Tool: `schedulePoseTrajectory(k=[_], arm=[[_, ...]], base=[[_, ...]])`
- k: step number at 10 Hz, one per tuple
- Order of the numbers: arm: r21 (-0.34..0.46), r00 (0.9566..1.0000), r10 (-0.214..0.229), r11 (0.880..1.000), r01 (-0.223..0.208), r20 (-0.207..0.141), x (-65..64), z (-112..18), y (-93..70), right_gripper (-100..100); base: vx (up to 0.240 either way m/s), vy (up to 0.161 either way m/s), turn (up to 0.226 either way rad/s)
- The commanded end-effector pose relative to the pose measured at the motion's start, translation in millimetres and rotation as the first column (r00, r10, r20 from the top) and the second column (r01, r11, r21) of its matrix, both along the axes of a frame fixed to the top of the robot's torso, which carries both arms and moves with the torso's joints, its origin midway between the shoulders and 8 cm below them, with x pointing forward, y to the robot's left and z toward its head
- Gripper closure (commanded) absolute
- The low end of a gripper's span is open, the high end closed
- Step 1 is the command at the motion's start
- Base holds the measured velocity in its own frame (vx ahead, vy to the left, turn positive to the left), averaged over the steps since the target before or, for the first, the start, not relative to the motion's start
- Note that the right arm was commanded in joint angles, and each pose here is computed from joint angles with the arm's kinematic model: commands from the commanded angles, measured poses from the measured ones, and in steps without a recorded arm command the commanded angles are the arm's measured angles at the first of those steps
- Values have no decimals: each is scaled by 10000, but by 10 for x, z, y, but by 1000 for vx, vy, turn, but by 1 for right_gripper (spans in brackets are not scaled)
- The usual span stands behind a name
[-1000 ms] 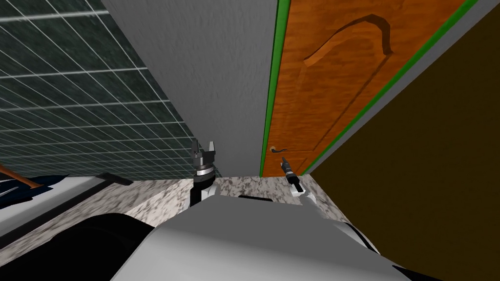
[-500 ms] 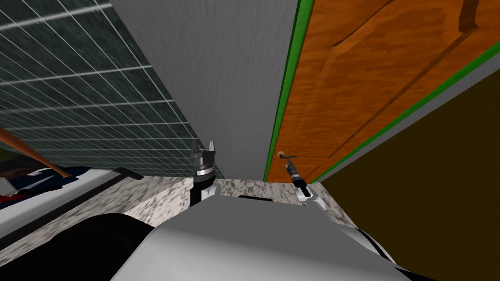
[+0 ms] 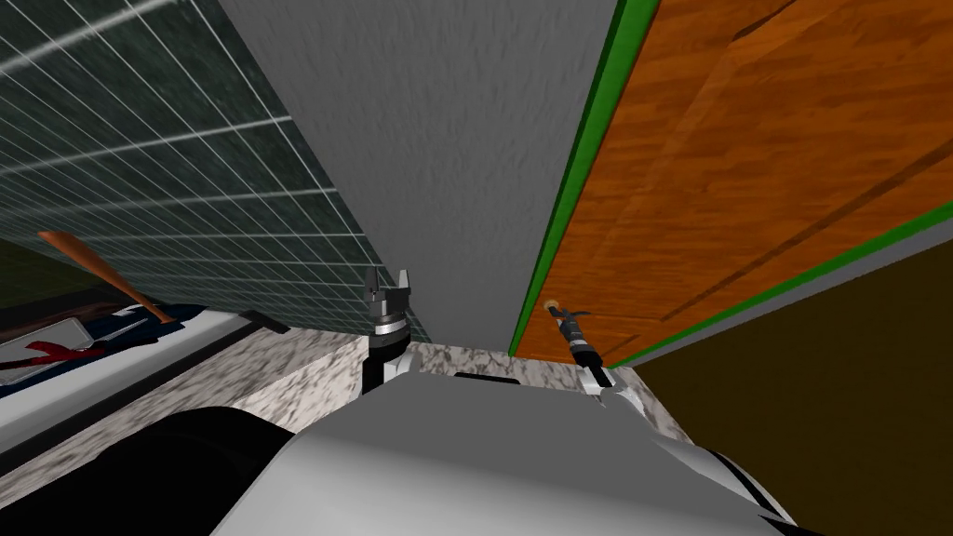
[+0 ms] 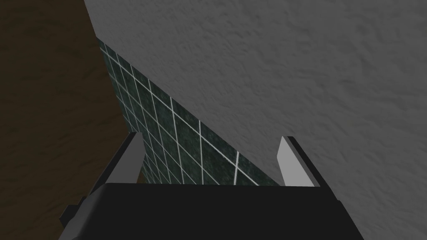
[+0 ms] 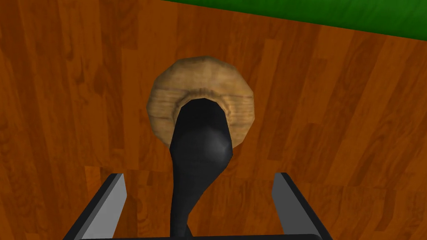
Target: Pull the door open
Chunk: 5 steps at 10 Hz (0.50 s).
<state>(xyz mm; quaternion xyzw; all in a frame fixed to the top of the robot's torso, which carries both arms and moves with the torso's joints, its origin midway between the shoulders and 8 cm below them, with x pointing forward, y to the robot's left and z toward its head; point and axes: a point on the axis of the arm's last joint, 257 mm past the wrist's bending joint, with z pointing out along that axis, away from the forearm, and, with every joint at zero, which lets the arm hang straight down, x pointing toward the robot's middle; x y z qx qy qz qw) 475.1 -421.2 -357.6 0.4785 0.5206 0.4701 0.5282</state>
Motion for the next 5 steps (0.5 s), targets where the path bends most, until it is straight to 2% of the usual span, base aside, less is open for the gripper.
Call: schedulePoseTrajectory(k=[1,2,4,5], arm=[[-27,9998,-200,9998,200,46,-110,27,-181,-100],[-27,9998,-200,9998,200,46,-110,27,-181,-100],[-28,9998,-206,9998,206,41,-111,35,-187,-100],[-28,9998,-206,9998,206,41,-111,35,-187,100]], base=[[174,19,150],[134,20,43],[43,-1,-3],[0,0,0]])
